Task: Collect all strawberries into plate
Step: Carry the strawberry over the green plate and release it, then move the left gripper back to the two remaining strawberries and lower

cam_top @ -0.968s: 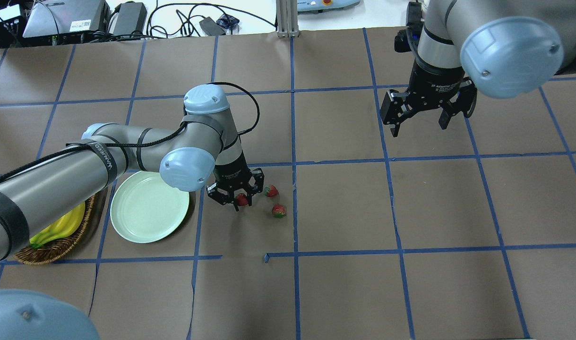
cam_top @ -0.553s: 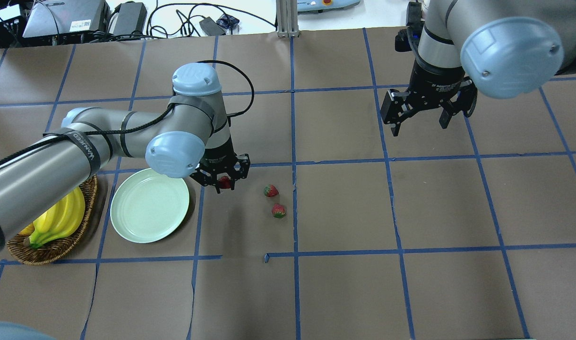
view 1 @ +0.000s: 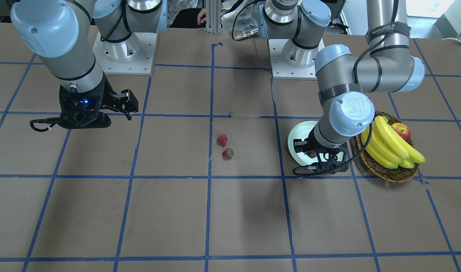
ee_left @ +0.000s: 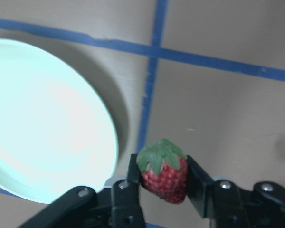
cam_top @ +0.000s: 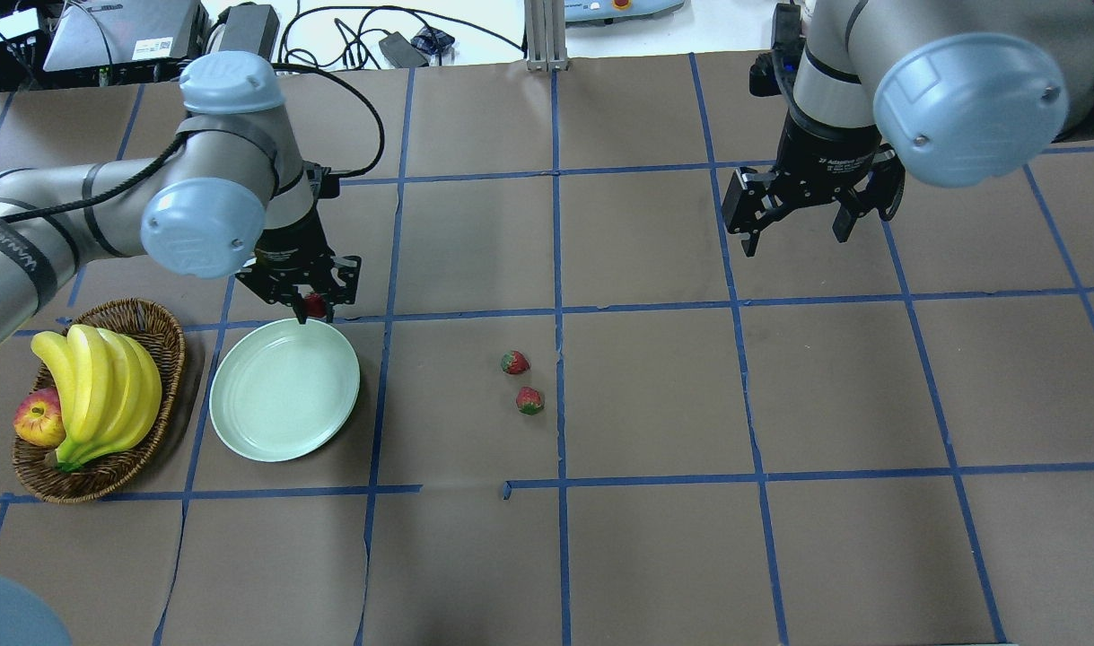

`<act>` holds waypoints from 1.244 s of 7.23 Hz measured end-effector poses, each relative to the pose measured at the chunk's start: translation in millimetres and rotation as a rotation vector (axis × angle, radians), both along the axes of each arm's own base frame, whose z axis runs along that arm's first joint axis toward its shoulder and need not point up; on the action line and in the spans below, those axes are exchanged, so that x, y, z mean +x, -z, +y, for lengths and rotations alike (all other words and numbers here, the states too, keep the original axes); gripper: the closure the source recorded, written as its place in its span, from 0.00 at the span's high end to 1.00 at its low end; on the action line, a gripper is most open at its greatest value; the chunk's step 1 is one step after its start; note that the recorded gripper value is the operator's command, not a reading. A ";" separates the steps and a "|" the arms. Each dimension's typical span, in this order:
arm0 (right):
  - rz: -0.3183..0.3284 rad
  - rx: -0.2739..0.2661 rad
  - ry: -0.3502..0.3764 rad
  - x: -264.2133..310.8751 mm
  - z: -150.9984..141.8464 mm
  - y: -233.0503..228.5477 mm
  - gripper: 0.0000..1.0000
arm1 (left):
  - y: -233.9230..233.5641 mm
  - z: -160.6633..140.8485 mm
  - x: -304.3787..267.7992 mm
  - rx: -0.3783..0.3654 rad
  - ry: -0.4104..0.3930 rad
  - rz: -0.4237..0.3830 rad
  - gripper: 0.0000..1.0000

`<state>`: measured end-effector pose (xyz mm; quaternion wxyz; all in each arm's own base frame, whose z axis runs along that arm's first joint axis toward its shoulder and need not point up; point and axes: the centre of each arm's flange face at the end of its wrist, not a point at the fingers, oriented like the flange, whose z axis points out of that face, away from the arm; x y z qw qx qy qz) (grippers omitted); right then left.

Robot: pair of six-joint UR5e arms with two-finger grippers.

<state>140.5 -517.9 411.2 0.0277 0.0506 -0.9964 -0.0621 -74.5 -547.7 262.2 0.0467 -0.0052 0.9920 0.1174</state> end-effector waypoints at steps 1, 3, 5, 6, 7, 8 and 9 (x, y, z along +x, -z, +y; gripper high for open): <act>0.000 0.000 0.000 0.0 -0.5 0.6 1.00 | 11.6 5.2 22.8 0.030 0.008 0.012 0.00; 0.003 -0.001 0.000 -0.2 -0.8 0.8 1.00 | 31.0 15.1 36.1 0.070 0.004 0.015 0.66; 0.006 0.000 0.001 -0.6 -0.8 0.9 1.00 | 35.7 16.2 37.4 0.080 0.001 0.014 0.95; 0.007 0.000 0.003 -0.5 -0.7 1.0 1.00 | 33.5 15.6 37.2 0.075 0.002 0.012 0.99; 0.008 0.000 0.006 -0.2 -0.6 1.0 1.00 | 29.6 14.7 34.1 0.065 0.007 0.010 0.99; 0.008 0.000 0.009 0.3 -0.5 1.0 1.00 | 22.5 11.3 26.3 0.047 0.021 0.006 1.00; 0.005 0.000 0.012 0.9 -0.4 1.0 1.00 | 9.7 3.7 10.8 0.013 0.042 -0.001 1.00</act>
